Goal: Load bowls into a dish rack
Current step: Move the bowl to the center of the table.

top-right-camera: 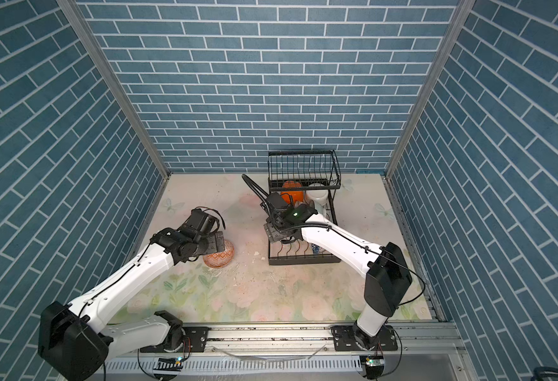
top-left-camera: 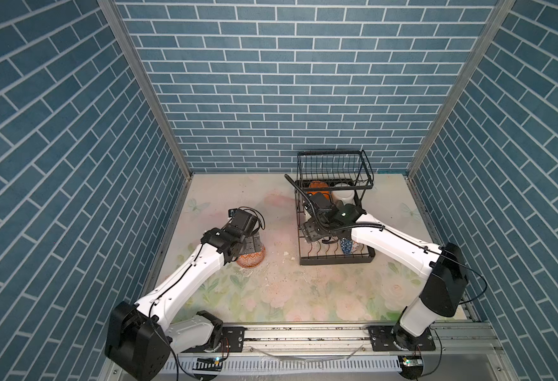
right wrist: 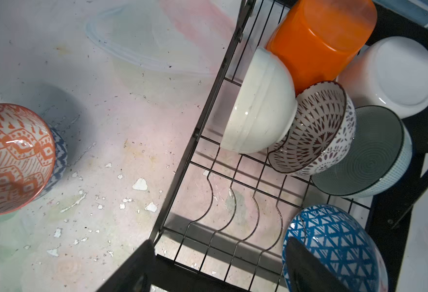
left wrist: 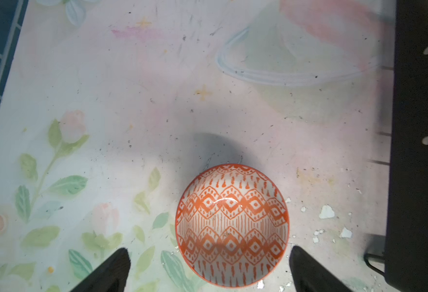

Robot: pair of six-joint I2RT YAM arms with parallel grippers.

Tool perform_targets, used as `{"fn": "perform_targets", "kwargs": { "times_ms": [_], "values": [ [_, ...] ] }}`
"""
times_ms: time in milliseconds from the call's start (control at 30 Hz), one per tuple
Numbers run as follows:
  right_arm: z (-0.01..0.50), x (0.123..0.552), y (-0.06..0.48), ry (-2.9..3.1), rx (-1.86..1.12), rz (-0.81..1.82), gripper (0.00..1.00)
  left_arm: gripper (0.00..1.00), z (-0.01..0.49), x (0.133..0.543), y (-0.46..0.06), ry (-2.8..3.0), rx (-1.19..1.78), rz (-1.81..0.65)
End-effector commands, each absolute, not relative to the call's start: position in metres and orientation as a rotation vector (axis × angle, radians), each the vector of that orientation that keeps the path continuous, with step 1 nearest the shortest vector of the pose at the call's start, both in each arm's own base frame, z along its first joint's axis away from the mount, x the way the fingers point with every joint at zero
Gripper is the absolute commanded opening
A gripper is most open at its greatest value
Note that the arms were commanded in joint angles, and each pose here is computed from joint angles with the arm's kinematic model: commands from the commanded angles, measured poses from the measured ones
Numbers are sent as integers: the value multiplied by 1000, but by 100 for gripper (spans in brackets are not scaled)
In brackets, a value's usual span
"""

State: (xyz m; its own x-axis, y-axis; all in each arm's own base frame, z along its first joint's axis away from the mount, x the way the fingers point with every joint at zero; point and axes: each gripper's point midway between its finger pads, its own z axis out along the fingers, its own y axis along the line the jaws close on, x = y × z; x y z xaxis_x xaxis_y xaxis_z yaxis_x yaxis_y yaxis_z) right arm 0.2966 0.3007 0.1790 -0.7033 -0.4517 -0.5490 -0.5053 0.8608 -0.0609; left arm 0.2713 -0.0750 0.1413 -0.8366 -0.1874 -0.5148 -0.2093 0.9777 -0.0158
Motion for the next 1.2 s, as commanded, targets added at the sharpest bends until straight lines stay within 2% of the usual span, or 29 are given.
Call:
{"fn": "perform_targets", "kwargs": {
  "times_ms": [0,167,600,733,1000,1167],
  "values": [
    [185,296,303,2437,-725,162,81,100,127,260,-58,2625,-343,116],
    [181,295,305,2442,-730,178,81,98,104,263,-64,2643,-379,7],
    [176,296,305,2466,-732,217,81,79,65,270,-72,2719,-400,-33],
    [173,295,305,2479,-737,225,81,72,60,273,-73,2737,-393,-18],
    [172,293,303,2484,-736,227,81,64,53,279,-81,2744,-376,-61],
    [171,294,304,2486,-738,231,81,55,51,281,-82,2753,-362,-56]
  ]
}}
